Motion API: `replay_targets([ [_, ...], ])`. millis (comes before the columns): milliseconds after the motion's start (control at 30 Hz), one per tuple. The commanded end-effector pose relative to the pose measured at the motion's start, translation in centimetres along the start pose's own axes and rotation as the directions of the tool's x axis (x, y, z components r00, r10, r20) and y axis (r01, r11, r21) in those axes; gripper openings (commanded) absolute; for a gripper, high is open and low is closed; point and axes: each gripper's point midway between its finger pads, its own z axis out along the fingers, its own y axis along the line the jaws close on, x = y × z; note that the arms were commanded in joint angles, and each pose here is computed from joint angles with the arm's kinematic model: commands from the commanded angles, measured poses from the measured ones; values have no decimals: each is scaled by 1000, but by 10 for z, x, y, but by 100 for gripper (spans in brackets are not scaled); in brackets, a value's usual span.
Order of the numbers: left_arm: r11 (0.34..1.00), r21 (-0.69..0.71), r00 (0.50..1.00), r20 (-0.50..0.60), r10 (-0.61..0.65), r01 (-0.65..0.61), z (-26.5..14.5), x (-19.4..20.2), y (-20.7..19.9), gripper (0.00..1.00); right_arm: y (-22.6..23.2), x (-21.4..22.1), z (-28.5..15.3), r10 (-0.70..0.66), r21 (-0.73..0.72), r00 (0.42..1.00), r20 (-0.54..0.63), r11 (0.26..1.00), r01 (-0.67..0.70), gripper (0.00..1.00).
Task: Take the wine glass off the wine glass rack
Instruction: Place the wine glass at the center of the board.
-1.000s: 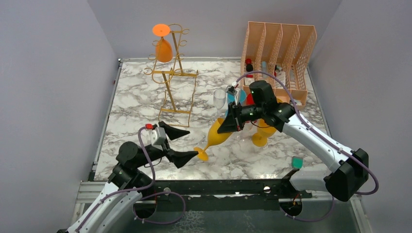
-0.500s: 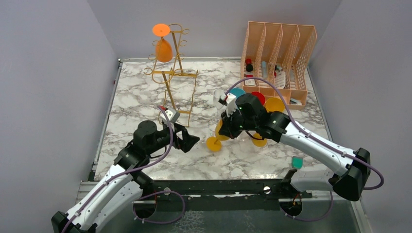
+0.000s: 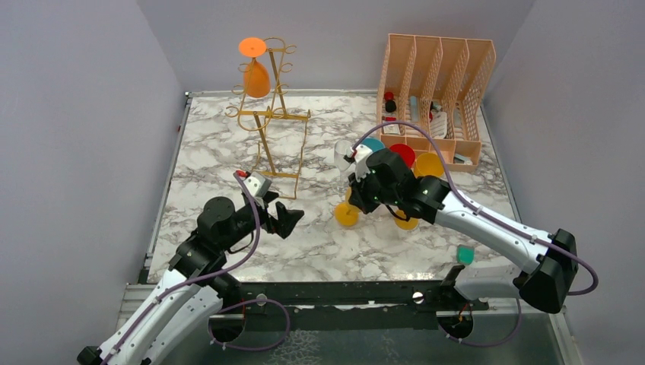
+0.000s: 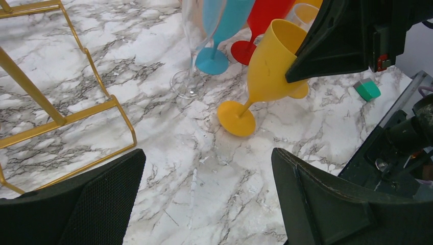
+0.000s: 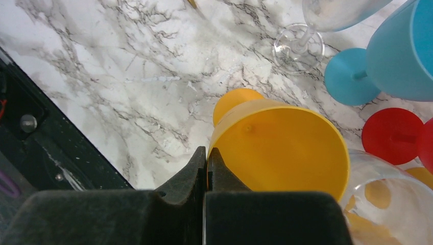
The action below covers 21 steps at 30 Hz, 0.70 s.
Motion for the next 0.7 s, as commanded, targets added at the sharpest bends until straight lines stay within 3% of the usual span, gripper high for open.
replay_targets([
  [0, 998, -55, 999, 49, 7, -4, -4, -3, 10, 99, -12, -2, 6, -59, 68, 998, -16, 996, 60, 1],
  [667, 999, -48, 996, 86, 25, -21, -6, -7, 10, 99, 23, -2, 12, -199, -22, 979, -45, 980, 198, 1],
])
